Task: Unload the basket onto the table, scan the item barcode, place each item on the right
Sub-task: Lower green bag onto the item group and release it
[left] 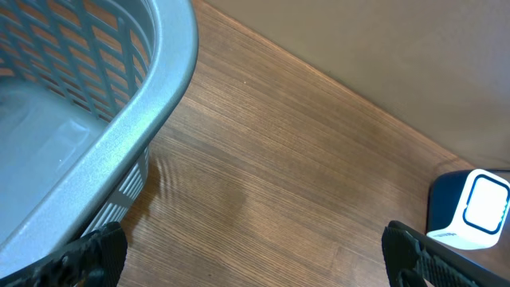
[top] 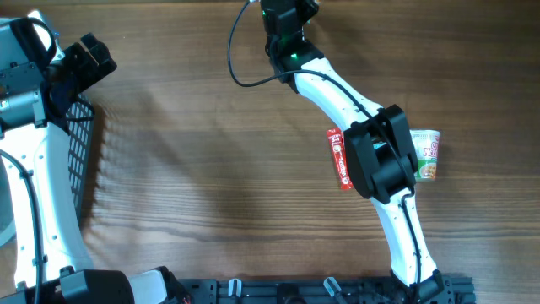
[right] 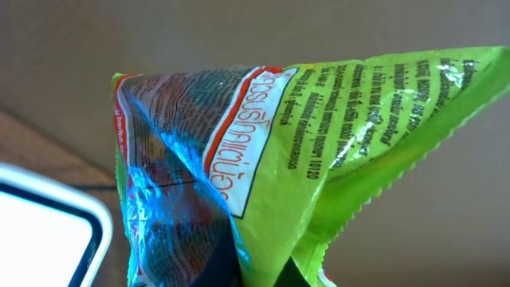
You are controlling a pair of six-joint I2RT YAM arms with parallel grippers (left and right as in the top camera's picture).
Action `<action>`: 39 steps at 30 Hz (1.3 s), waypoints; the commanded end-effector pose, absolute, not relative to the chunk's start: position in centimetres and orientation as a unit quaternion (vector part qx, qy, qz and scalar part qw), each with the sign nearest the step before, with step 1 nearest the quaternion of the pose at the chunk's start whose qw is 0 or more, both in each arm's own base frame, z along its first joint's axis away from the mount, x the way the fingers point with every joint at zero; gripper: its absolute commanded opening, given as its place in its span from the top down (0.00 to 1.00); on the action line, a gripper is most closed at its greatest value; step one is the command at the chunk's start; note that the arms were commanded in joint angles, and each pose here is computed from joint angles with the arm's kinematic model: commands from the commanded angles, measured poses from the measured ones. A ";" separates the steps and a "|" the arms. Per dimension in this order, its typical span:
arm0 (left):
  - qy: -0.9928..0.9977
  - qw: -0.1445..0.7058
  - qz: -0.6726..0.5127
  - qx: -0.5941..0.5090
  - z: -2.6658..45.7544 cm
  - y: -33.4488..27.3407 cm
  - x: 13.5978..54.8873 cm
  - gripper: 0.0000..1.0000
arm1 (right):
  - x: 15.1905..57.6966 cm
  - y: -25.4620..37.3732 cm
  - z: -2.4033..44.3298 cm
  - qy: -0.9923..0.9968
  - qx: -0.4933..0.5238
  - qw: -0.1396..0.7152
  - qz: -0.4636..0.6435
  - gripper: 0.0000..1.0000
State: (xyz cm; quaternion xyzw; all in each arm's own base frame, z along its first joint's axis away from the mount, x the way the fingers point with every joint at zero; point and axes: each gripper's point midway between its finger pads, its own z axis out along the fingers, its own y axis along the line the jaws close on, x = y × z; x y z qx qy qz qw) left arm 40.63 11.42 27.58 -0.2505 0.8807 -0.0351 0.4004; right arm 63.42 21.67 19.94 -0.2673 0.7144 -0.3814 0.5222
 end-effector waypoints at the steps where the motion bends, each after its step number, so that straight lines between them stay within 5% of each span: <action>1: 0.877 0.409 -0.039 -0.249 28.3 11.4 40.7 0.00 | 61.4 21.2 29.1 0.701 -0.212 0.576 -0.362 0.96; 5: 0.877 0.409 -0.039 -0.249 28.3 11.4 40.7 0.00 | 55.9 18.9 36.2 0.750 -0.165 0.581 -0.269 0.96; 8: 0.877 0.409 -0.039 -0.249 28.3 11.4 40.7 0.00 | 49.6 17.3 34.8 0.843 -0.144 0.503 -0.121 0.96; 14: 0.877 0.409 -0.039 -0.249 28.3 11.4 40.7 0.00 | 37.3 9.8 20.6 0.987 -0.093 0.123 0.043 0.96; 19: 0.877 0.409 -0.039 -0.249 28.3 11.4 40.7 0.00 | 35.6 6.9 9.9 0.996 -0.054 0.057 0.032 0.95; 20: 0.877 0.409 -0.038 -0.249 28.3 11.4 40.7 0.00 | 35.6 6.8 8.8 0.996 -0.052 0.060 0.032 0.87; 22: 0.877 0.409 -0.039 -0.249 28.3 11.4 40.7 0.00 | 35.8 6.8 7.7 0.996 -0.052 0.067 0.032 0.27; 23: 0.877 0.409 -0.039 -0.249 28.3 11.4 40.7 0.00 | 36.2 6.8 7.9 0.995 -0.053 0.076 0.031 0.07; 24: 0.877 0.409 -0.038 -0.249 28.3 11.4 40.7 0.00 | 36.6 6.8 8.3 0.994 -0.054 0.084 0.032 0.00; 39: 0.877 0.409 -0.039 -0.249 28.3 11.4 40.7 0.00 | 43.8 8.0 12.8 0.969 -0.059 0.235 0.048 0.00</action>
